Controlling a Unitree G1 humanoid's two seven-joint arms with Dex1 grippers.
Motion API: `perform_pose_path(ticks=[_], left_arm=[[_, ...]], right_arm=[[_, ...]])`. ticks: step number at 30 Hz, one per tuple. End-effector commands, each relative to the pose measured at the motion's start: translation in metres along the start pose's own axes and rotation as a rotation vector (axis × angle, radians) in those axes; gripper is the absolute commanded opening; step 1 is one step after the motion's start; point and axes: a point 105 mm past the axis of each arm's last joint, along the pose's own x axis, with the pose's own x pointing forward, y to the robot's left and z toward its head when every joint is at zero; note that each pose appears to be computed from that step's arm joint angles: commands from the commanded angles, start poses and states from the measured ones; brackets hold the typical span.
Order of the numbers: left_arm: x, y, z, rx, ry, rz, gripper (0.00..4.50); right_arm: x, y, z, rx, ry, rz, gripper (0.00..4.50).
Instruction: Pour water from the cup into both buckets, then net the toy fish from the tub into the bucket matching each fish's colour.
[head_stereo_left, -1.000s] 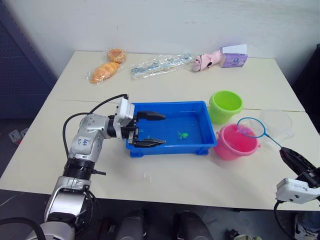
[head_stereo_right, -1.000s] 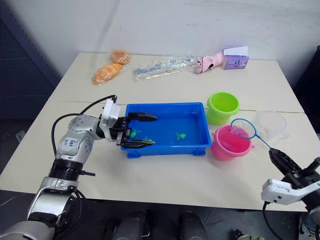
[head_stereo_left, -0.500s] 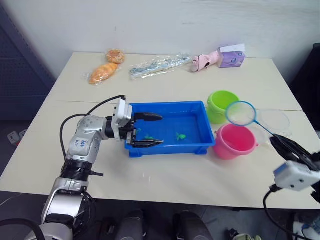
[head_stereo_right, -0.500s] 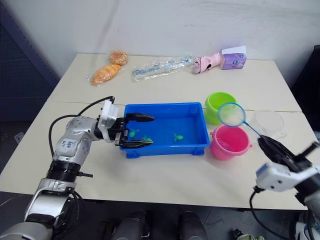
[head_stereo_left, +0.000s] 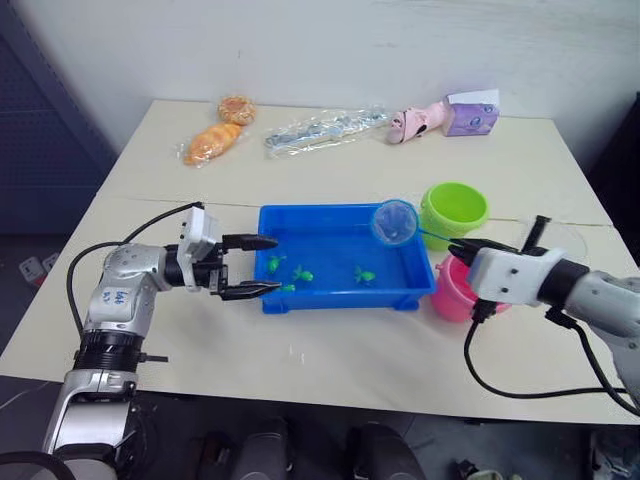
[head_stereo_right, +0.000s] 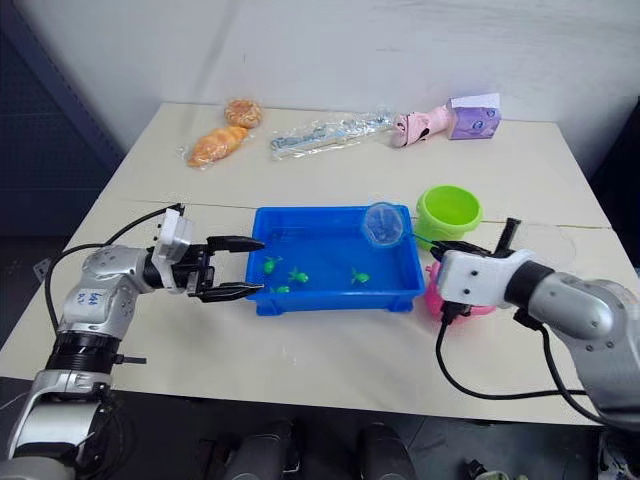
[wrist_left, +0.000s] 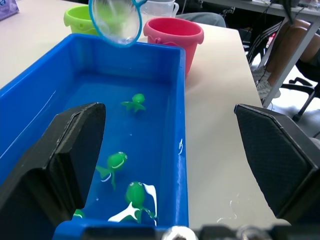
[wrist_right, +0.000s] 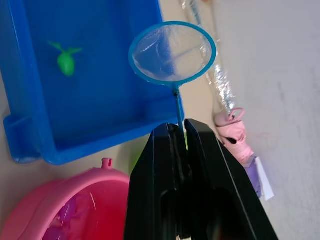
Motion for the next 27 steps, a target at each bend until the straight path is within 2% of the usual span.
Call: perform_pose_path(ticks=[1,8,15,19,27], left_arm=[[-0.001,-0.004,0.012,0.057,-0.003,-0.021,4.43],[-0.004,-0.008,0.008,0.069,0.016,-0.013,4.43],[-0.006,-0.011,0.006,0.074,0.016,0.0,4.43],[-0.006,-0.012,0.006,0.078,0.013,0.008,4.43],[-0.007,-0.01,0.007,0.086,0.015,0.026,4.43]], right_arm=[[0.006,0.002,-0.009,-0.036,0.048,0.046,0.0],[0.037,0.021,-0.003,-0.055,0.028,0.175,0.0],[0.043,0.038,0.018,0.036,-0.04,0.325,0.0],[0.044,0.036,0.032,0.279,-0.092,0.337,0.0],[0.034,0.034,0.037,0.674,-0.136,0.353,0.0]])
